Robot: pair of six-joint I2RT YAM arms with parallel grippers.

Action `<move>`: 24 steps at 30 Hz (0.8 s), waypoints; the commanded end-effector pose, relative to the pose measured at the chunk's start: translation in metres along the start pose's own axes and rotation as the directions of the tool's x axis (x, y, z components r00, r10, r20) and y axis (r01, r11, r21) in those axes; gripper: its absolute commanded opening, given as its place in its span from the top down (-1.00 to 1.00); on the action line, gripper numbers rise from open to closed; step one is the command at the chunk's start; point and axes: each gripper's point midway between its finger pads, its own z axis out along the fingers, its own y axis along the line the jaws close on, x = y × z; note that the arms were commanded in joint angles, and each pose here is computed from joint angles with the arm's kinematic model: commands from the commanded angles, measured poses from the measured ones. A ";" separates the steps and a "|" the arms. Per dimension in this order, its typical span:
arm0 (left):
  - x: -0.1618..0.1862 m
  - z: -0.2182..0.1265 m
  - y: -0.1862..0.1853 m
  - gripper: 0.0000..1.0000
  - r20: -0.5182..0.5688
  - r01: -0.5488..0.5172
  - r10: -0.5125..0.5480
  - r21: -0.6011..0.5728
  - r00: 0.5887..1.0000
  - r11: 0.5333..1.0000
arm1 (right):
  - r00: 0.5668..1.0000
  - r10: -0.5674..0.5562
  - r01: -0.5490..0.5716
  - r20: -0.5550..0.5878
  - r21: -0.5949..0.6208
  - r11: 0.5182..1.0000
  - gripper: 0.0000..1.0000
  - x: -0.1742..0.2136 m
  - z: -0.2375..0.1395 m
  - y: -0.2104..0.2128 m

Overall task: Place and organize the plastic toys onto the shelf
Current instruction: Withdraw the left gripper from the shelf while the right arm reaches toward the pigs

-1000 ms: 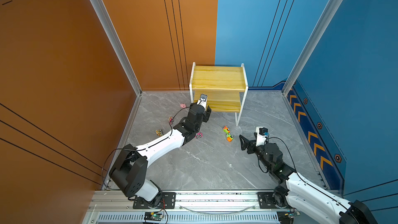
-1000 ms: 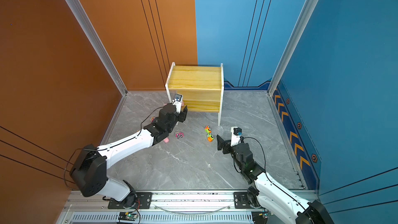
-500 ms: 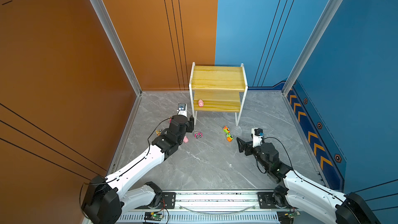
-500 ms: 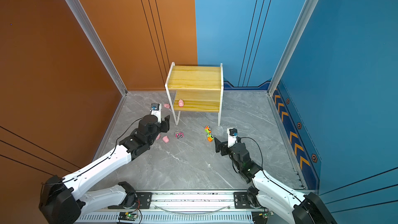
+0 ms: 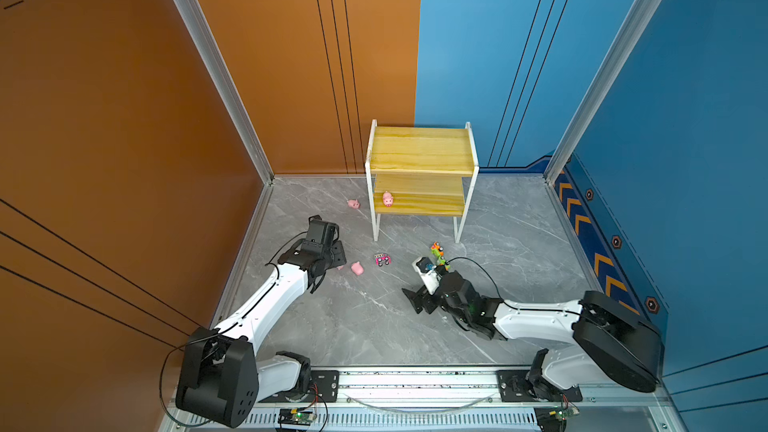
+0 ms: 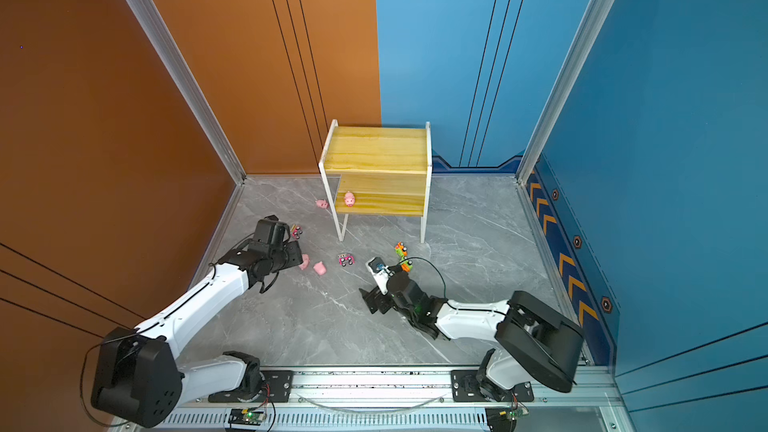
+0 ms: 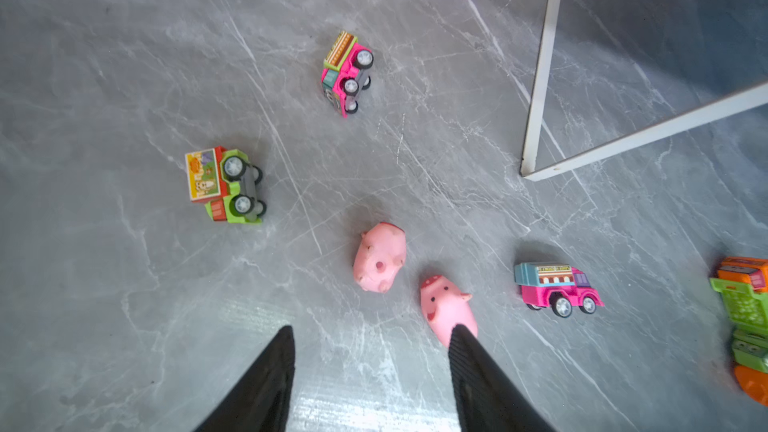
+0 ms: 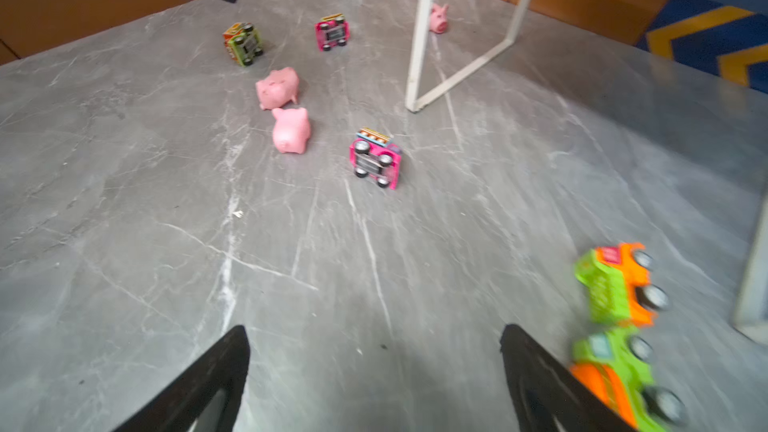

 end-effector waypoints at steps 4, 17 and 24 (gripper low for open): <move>-0.001 0.003 -0.016 -0.21 -0.076 0.073 -0.064 0.127 0.995 0.989 | 0.997 -0.068 0.065 -0.028 -0.089 0.994 -0.85 -0.019 0.066 0.037; -0.025 -0.047 -0.019 -0.26 -0.057 0.027 -0.015 0.223 0.998 0.974 | 0.991 -0.073 0.062 -0.108 -0.101 0.993 -0.81 -0.011 0.144 0.051; -0.029 -0.047 -0.023 -0.26 -0.059 -0.003 0.019 0.258 0.998 0.966 | 0.991 -0.049 0.041 -0.125 -0.071 0.997 -0.78 -0.009 0.166 0.040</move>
